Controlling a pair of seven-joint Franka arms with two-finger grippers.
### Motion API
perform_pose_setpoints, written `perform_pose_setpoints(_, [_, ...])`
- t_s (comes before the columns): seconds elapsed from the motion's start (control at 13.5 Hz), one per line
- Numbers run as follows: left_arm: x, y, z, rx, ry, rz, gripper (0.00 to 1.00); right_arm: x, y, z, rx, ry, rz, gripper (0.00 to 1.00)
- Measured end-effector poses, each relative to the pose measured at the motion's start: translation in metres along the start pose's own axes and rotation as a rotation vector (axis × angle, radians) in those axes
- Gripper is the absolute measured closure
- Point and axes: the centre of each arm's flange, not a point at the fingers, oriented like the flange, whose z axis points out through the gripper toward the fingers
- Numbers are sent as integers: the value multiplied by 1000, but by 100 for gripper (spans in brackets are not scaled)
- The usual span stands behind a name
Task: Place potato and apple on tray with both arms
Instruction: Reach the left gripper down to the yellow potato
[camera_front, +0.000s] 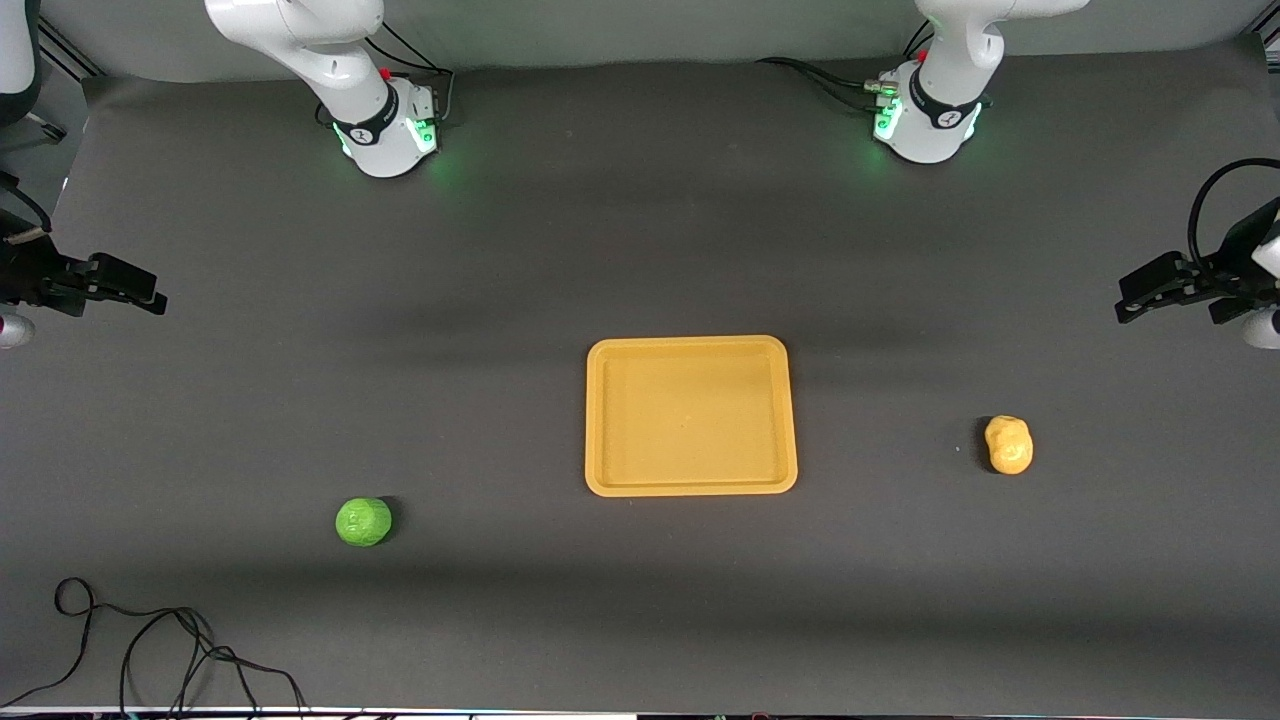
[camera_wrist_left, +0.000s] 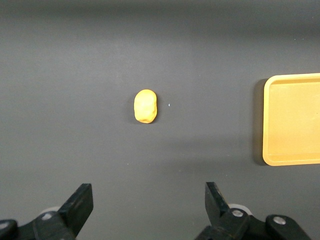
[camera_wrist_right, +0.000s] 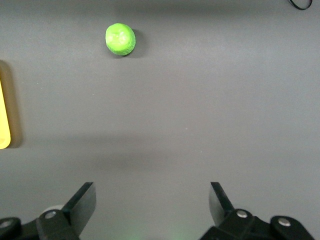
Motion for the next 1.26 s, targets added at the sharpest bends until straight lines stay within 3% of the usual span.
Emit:
perform_pose_setpoints(0.59, [6,4,10,5,31,13,0,0,0,0,0,1,0,0])
perform_pose_setpoints(1.26, [36,12,146,5,23,38,0,0,0,0,0,0,0,0])
